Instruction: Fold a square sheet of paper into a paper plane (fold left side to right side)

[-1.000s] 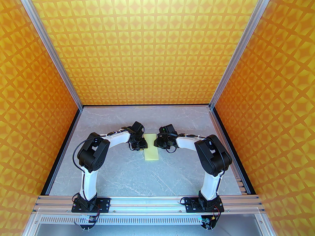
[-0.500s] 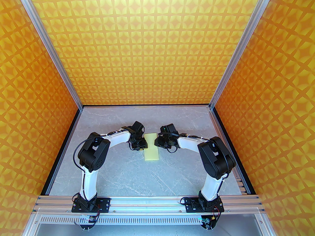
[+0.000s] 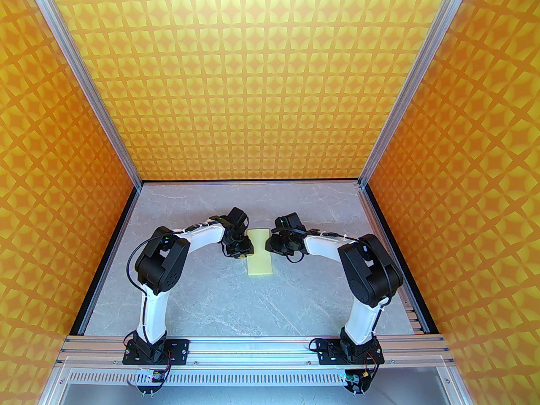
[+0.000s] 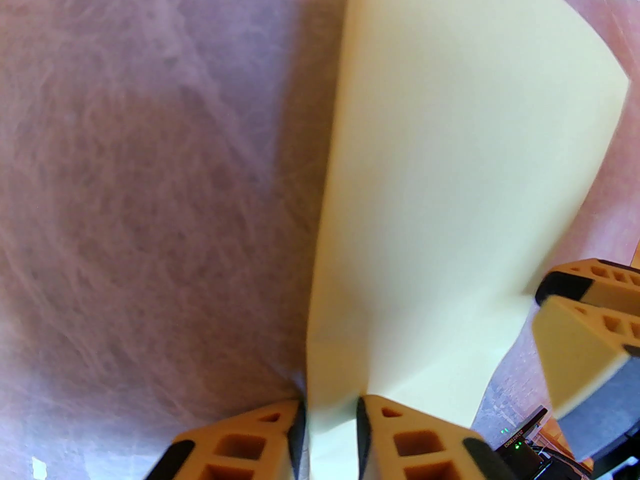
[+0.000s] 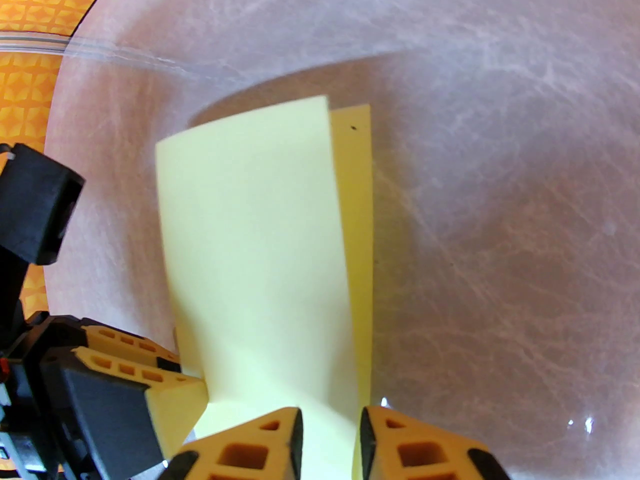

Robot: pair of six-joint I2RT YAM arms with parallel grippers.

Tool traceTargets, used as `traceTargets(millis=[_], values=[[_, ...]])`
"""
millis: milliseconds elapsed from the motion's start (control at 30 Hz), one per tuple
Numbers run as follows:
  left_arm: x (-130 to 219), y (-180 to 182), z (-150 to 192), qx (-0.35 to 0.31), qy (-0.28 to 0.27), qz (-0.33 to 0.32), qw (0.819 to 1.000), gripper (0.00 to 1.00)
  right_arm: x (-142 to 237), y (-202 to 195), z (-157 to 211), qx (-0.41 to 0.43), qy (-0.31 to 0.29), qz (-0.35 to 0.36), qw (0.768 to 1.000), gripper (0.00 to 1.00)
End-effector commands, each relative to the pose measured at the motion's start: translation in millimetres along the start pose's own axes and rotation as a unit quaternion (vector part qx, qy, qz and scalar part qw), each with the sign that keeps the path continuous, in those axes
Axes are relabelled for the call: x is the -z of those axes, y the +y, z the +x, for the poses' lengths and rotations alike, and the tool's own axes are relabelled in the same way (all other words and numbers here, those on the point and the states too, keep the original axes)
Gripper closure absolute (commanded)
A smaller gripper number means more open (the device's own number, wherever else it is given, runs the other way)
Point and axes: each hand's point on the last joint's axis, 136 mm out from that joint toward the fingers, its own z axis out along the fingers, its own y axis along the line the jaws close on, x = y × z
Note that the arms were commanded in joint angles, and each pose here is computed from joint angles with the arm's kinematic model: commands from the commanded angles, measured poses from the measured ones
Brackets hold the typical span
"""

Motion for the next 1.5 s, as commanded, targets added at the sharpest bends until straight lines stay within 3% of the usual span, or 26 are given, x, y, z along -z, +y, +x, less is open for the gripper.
traceTargets(millis=[0,300,733,1033,1267,1400,1467], values=[[-29.8,12.1,-15.3,-0.011,-0.027,-0.026,0.999,0.67,-7.8,1.3,-1.8,0.007,0.008,-0.004,1.0,0.79],[-34.0,8.2,-21.9,-0.017,-0.028,-0.026,0.999,0.55,-9.5,4.9,-4.7,0.009,0.007,-0.012,1.0,0.86],[-50.5,17.3,-26.4,-0.014,-0.018,-0.069,0.997,0.55,-11.3,7.0,-3.9,0.008,0.012,-0.018,1.0,0.86],[-59.4,32.8,-24.0,0.0,-0.01,-0.107,0.994,0.63,-8.4,7.6,-4.2,0.008,0.009,-0.018,1.0,0.83],[-63.4,37.7,-22.2,0.004,-0.007,-0.115,0.993,0.65,0.5,6.5,-6.6,0.01,-0.003,-0.007,1.0,0.69],[-64.4,39.1,-21.3,0.006,-0.006,-0.116,0.993,0.66,10.9,7.0,-9.9,0.012,-0.019,0.001,1.0,0.7],[-64.1,38.8,-21.6,0.005,-0.006,-0.115,0.993,0.66,14.5,9.9,-10.8,0.011,-0.026,-0.006,1.0,0.75]])
